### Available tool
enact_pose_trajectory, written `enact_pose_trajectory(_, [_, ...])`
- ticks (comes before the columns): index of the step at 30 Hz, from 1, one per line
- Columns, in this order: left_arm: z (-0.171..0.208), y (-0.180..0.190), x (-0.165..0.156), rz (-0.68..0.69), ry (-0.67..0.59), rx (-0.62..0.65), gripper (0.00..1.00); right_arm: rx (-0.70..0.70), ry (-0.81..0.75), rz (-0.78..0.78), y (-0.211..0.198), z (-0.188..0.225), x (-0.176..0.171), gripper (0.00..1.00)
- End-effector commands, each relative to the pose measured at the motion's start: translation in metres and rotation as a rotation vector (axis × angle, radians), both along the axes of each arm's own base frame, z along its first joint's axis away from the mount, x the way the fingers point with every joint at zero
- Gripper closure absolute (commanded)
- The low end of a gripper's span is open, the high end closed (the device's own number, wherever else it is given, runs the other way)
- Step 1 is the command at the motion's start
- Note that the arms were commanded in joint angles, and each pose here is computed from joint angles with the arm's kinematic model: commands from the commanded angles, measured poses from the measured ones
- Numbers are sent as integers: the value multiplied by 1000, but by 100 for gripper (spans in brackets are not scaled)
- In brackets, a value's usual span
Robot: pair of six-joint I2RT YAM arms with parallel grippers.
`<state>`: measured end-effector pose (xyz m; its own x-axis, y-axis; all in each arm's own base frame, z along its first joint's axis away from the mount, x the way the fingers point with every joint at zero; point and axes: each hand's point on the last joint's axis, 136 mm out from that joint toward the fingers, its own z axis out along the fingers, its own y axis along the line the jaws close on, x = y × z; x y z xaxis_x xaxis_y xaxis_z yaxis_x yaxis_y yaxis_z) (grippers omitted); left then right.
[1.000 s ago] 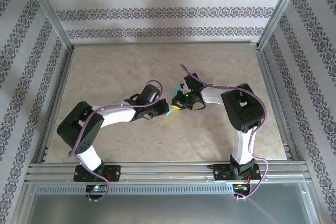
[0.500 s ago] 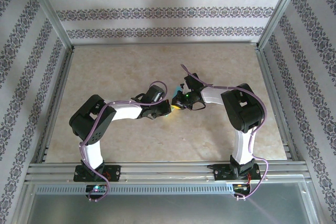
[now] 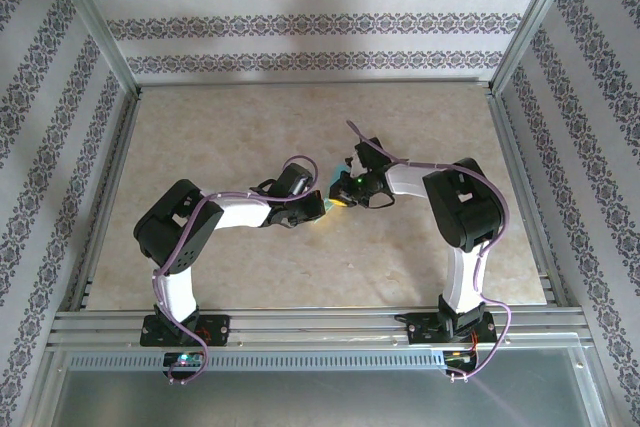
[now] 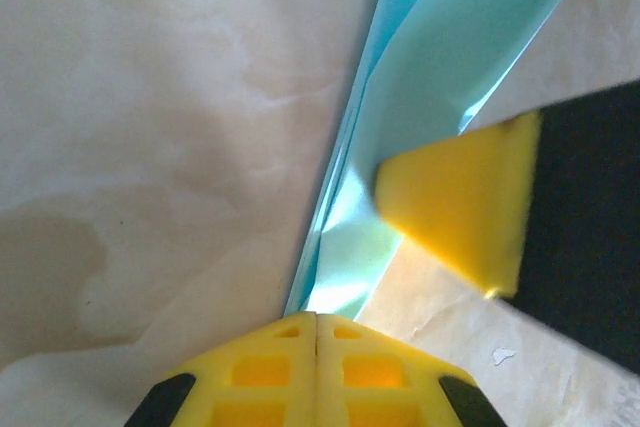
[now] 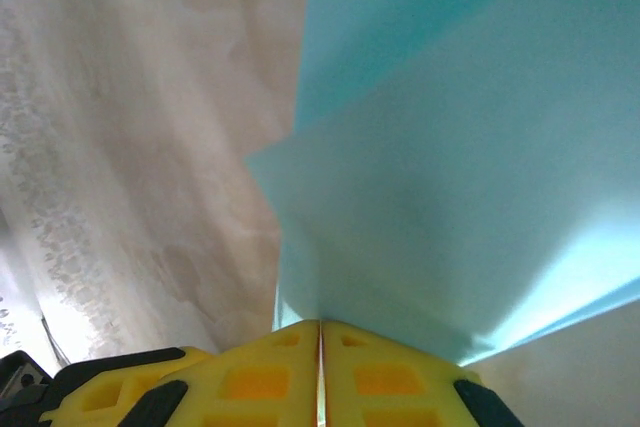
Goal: Fold a paper plane with a square sheet of paper (pick it up from the middle)
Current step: Fold the wing for the fifth time at the center of the table.
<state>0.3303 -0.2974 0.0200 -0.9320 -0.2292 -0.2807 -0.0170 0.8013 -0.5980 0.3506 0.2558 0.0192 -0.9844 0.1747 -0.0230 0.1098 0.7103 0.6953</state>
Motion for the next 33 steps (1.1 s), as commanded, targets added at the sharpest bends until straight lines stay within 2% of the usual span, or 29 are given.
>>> enact_pose_trajectory(1, [-28, 26, -15, 51, 81, 93, 100, -6, -93, 12, -11, 15, 21, 89])
enact_pose_trajectory(13, [-29, 27, -17, 47, 104, 110, 100, -36, -97, 38, -20, 4, 34, 89])
enact_pose_trajectory(25, [-27, 32, -21, 51, 114, 131, 100, -141, -46, -62, -54, -24, 43, 89])
enact_pose_trajectory(33, [-31, 36, -29, 45, 142, 142, 100, -174, -43, -150, -84, -27, 64, 89])
